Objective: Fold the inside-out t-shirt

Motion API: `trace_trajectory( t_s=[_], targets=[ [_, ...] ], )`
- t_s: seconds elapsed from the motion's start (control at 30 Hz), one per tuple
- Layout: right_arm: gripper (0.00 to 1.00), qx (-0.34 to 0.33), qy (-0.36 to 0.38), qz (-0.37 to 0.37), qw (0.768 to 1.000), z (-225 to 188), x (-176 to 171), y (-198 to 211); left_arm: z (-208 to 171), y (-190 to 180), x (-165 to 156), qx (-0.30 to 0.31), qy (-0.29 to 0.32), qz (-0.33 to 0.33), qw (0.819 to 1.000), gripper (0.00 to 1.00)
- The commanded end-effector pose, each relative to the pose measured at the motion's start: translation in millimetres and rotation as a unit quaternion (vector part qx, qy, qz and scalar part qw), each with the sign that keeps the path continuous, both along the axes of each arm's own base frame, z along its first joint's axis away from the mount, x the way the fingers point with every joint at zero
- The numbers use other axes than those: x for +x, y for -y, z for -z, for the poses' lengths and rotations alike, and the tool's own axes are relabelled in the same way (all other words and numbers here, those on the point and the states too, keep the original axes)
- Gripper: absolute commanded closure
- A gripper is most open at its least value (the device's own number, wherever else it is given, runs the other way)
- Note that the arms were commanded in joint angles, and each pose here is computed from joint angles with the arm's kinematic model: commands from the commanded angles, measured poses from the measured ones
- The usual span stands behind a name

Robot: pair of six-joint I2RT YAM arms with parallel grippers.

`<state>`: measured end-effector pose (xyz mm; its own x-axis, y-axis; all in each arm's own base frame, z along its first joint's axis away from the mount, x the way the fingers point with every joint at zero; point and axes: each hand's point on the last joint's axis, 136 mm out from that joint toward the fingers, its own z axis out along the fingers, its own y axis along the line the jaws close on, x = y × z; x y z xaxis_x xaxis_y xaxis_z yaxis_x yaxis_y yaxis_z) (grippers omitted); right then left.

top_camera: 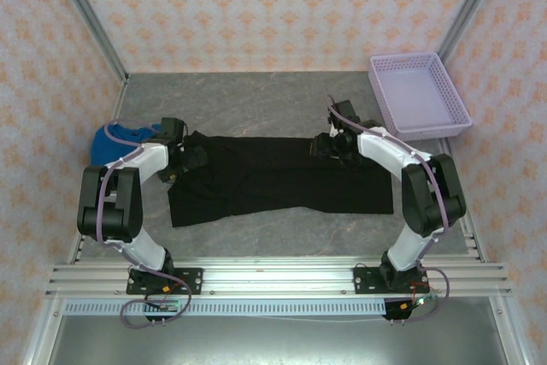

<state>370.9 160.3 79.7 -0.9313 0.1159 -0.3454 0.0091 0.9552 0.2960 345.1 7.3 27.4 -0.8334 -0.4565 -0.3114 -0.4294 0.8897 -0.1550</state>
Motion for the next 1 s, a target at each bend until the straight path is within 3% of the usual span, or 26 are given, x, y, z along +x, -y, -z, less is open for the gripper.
trace_trajectory(
  t_s=[0.0,0.13,0.23,0.57,0.87,0.97],
  targets=[
    [0.39,0.007,-0.009,0.007,1.0,9,2,-2,6,5,5,-0.018,-0.003,0.02,1.0,0.0],
    [0.4,0.008,-0.013,0.004,1.0,11,1,-5,15,22,1,-0.056,-0.009,0.031,0.998,0.0],
    [0.4,0.006,-0.014,0.007,1.0,11,1,-5,22,35,-8,-0.067,-0.017,0.047,0.996,0.08],
    [0.4,0.005,-0.015,0.01,1.0,10,2,-8,35,77,-21,-0.121,-0.017,0.08,0.989,0.58],
    [0.4,0.0,-0.011,0.014,1.0,6,1,-6,14,93,-3,-0.155,0.032,0.093,0.983,0.98],
    [0.41,-0.009,-0.005,0.015,1.0,1,1,-2,1,90,2,-0.152,0.052,0.079,0.984,1.0]
  ],
)
